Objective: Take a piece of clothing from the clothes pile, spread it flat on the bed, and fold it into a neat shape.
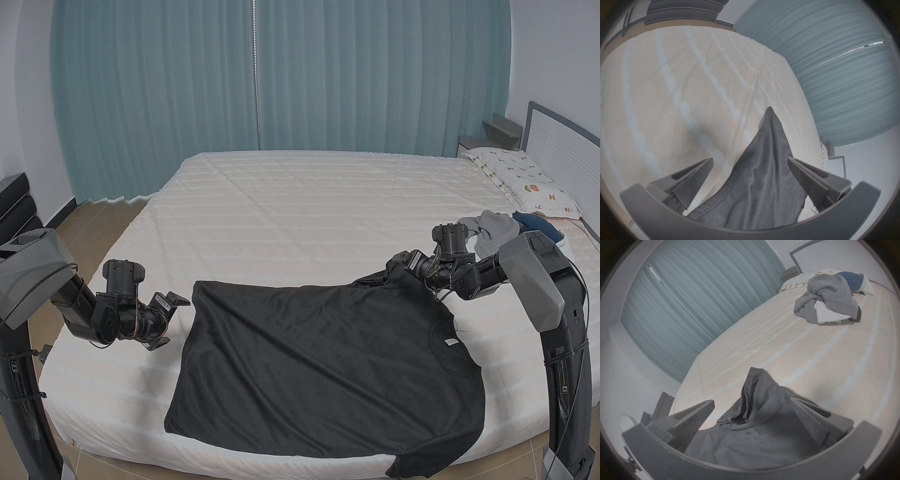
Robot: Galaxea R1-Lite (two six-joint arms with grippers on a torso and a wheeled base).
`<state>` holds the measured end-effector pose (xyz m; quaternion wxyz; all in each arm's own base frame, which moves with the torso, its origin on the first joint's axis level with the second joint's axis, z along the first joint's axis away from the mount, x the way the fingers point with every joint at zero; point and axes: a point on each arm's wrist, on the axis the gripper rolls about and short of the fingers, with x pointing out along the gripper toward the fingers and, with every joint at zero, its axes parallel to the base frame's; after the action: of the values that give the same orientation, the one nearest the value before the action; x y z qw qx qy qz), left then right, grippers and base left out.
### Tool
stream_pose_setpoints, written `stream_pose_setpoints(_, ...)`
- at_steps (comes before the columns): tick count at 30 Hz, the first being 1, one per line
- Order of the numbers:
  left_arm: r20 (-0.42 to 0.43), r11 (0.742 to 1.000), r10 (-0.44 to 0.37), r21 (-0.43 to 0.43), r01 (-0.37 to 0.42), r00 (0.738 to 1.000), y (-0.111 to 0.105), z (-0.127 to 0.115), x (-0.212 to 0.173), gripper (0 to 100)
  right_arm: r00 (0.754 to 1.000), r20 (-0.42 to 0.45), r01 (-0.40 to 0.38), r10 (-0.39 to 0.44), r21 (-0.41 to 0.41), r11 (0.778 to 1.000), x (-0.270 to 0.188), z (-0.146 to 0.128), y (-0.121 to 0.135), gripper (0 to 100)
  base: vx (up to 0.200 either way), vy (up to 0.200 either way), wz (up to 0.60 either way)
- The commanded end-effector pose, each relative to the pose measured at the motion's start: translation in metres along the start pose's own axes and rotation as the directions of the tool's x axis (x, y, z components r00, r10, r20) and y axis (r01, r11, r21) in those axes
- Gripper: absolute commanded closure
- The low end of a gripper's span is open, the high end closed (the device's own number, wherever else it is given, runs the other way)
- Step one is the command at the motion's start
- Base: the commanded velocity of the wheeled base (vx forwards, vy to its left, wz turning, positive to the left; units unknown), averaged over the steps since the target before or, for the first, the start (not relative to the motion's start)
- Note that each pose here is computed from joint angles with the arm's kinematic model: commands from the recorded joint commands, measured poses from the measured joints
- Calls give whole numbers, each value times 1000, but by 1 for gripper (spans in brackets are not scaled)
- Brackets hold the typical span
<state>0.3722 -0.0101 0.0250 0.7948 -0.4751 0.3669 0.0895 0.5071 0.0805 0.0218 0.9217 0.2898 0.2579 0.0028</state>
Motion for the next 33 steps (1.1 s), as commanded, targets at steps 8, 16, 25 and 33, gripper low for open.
stream_pose_setpoints(8,-3,1000,4,-1,-4,1000,1,-1,1,0,1000,3,20,-20,3,1000,17,-4,-15,0,0,0,0)
stream_pose_setpoints(16,-4,1000,5,4,-5,1000,1,-1,2,0,999,-17,39,-39,2,999,24,-14,-24,0,0,0,0)
stream_pose_setpoints(25,6,1000,-11,10,11,1000,-3,3,8,0,999,18,38,-38,9,999,25,-5,-27,100,0,0,0)
stream_pose_setpoints(33,50,998,-52,19,52,997,-25,22,33,0,995,94,10,-18,82,997,20,13,-27,100,0,0,0)
